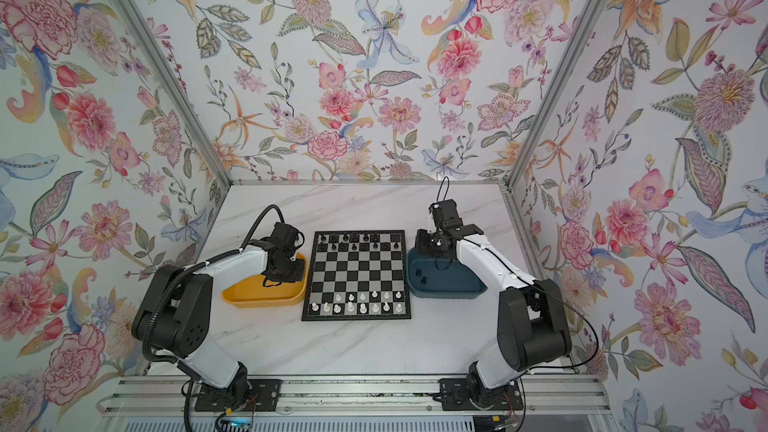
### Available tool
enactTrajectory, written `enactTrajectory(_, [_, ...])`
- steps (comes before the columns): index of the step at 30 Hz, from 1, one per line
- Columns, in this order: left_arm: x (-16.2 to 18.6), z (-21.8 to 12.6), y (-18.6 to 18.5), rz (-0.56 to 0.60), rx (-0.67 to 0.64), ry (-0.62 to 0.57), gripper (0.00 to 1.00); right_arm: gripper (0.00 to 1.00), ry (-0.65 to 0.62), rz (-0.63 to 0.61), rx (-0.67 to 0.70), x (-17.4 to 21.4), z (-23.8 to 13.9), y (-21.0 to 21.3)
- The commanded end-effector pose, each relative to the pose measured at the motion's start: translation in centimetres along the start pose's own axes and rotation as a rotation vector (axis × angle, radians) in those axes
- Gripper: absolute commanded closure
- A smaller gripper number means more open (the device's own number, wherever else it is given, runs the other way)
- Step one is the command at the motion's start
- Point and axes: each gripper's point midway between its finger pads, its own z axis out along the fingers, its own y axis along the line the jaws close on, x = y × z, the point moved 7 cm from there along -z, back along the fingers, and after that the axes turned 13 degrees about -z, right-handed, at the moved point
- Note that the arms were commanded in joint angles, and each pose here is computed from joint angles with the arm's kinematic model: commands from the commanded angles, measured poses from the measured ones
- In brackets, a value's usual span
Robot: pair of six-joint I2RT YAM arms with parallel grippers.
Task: Set up the chess pieces on the board
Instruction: 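Lift the white piece with the left gripper and carry it over the near rows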
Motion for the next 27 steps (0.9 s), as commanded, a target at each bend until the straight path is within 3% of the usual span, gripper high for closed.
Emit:
enactTrajectory(1, [-0.4,-0.6,0.2,0.002,-0.004,0.000,0.93,0.74,0.016,0.011,0.014,0.3,0.3,-0.1])
enactTrajectory(17, [-0.9,-8.7,-1.8,0.105,0.007,-0.097,0.97,0.74,-0.002,0.007,0.003,0.7,0.1,0.0])
enactTrajectory(23, [-0.1,-10.8,-4.5,0.166,0.051,-0.119,0.97,0.75,-0.009,0.011,-0.009,1.0,0.1,0.0])
enactTrajectory(27, [1.4,-10.4,-6.9,0.244,0.101,-0.090,0.97,0.75,-0.011,0.010,-0.016,1.1,0.2,0.2])
